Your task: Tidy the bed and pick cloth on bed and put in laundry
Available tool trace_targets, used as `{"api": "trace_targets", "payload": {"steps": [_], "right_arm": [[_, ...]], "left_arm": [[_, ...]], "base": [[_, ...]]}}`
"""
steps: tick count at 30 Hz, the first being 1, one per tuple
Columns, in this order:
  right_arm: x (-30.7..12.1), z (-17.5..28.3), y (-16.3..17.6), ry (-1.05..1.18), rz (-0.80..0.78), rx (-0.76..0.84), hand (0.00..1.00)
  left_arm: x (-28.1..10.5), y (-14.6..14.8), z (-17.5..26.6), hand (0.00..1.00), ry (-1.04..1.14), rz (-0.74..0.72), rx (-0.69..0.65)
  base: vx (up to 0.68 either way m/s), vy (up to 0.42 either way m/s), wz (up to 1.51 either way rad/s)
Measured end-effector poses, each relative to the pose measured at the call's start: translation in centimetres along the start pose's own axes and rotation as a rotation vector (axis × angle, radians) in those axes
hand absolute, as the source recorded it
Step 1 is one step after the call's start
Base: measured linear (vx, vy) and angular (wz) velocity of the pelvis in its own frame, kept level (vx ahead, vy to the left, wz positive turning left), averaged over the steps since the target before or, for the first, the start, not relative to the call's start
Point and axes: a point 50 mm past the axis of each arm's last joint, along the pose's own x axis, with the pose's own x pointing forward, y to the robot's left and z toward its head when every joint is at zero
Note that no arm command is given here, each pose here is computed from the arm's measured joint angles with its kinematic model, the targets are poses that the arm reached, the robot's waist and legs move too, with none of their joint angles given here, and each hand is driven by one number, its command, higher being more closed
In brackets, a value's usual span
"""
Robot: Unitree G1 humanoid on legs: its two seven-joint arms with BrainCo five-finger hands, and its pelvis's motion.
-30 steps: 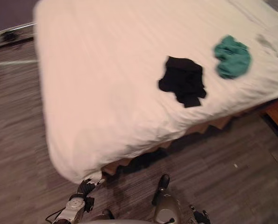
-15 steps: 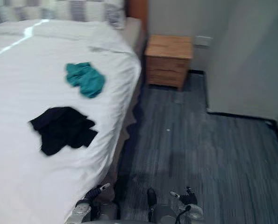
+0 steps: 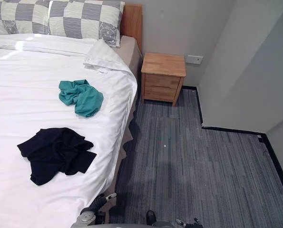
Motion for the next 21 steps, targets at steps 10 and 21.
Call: {"api": "trace_targets", "payload": {"steps": [10,21], "right_arm": [[0.1,0.5,-0.1,0.005,-0.005,0.124,0.00],[0.6,3.6,0.3,-0.086,0.032,0.066,0.00]], "left_arm": [[-0.5,3.9,-2.3,0.00,0.080,0.149,-0.178],[-0.3,2.8,0.5,0.00,-0.051,0.143,-0.268]], "base": [[0.02,-0.048,-0.80],[0.27,-0.009,-0.40]]}}
